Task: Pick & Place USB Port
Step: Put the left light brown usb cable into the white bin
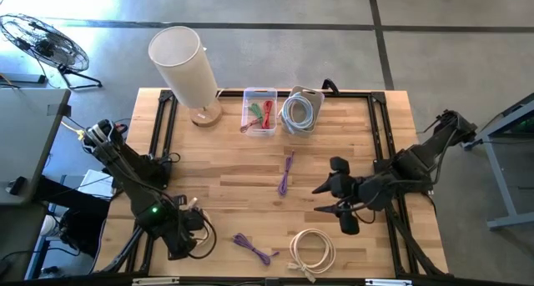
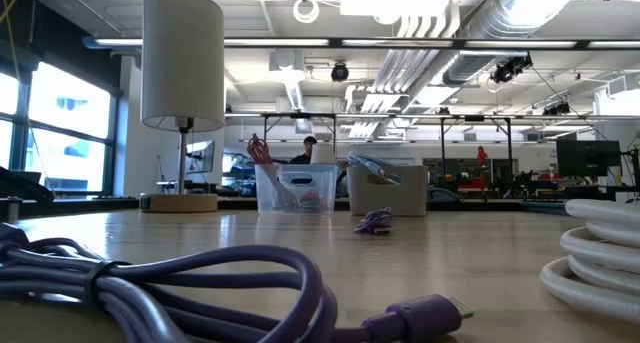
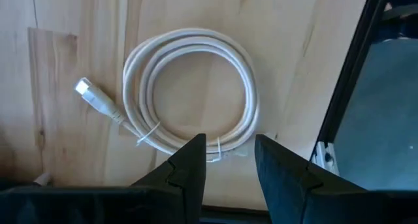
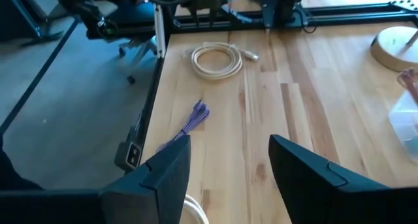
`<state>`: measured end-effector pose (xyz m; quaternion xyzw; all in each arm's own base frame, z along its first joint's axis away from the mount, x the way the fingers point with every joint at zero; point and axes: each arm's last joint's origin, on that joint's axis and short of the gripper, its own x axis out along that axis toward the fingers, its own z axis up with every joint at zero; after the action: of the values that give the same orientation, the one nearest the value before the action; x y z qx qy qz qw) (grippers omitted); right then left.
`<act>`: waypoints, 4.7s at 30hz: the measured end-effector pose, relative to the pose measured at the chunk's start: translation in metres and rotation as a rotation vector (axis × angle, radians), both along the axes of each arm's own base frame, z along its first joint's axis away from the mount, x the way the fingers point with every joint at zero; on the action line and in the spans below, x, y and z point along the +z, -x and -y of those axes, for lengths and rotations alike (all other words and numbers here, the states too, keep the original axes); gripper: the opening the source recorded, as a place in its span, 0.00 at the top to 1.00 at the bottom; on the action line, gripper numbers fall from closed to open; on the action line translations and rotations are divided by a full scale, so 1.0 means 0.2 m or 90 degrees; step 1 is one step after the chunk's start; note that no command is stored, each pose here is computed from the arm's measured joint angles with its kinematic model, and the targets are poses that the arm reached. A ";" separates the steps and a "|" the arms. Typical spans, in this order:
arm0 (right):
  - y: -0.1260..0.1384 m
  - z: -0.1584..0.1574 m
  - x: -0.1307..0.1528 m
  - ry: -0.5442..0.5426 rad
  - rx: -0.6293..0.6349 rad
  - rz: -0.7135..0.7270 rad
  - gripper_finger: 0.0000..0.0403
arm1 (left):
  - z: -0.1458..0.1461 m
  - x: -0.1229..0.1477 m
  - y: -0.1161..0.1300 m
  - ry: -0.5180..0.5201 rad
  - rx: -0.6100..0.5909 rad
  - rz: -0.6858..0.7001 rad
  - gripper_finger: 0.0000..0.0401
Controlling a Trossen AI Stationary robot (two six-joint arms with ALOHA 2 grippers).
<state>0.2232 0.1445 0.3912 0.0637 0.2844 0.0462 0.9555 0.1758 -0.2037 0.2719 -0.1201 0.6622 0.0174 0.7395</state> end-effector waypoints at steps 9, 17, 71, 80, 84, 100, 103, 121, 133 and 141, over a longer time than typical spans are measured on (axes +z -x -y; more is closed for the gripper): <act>-0.02 -0.02 -0.02 0.008 0.012 -0.013 0.51 | 0.03 0.01 -0.01 0.049 -0.075 0.012 0.68; -0.02 -0.02 -0.02 0.021 -0.001 -0.006 0.51 | 0.01 0.00 0.01 0.025 -0.143 -0.026 0.68; -0.03 -0.02 0.00 0.000 -0.033 0.027 0.51 | 0.07 0.00 -0.09 0.024 -0.010 0.149 0.10; -0.03 -0.03 0.00 -0.017 -0.029 0.029 0.51 | 0.10 -0.15 -0.11 -0.023 0.174 0.034 0.10; -0.03 -0.03 0.00 -0.018 -0.028 0.028 0.51 | 0.12 -0.26 -0.14 -0.052 0.165 -0.048 0.10; -0.04 -0.04 0.01 -0.061 -0.033 0.034 0.51 | 0.21 -0.52 -0.27 -0.054 0.191 -0.068 0.10; -0.04 -0.04 0.02 -0.068 -0.033 0.044 0.51 | 0.19 -0.56 -0.26 -0.105 0.178 -0.081 0.10; -0.04 -0.04 0.03 -0.072 -0.030 0.050 0.51 | 0.21 -0.71 -0.28 -0.154 0.018 -0.114 0.93; -0.04 -0.11 0.10 -0.013 0.095 0.164 0.51 | 0.11 -0.35 -0.23 -0.109 -0.027 -0.043 0.93; -0.03 -0.13 0.11 0.085 0.146 0.196 0.51 | -0.04 0.27 -0.14 -0.149 0.041 0.422 0.98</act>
<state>0.2285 0.1702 0.4137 -0.0401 0.1425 0.1447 0.9783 0.2034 -0.1959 0.3263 -0.0546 0.3753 0.0764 0.9221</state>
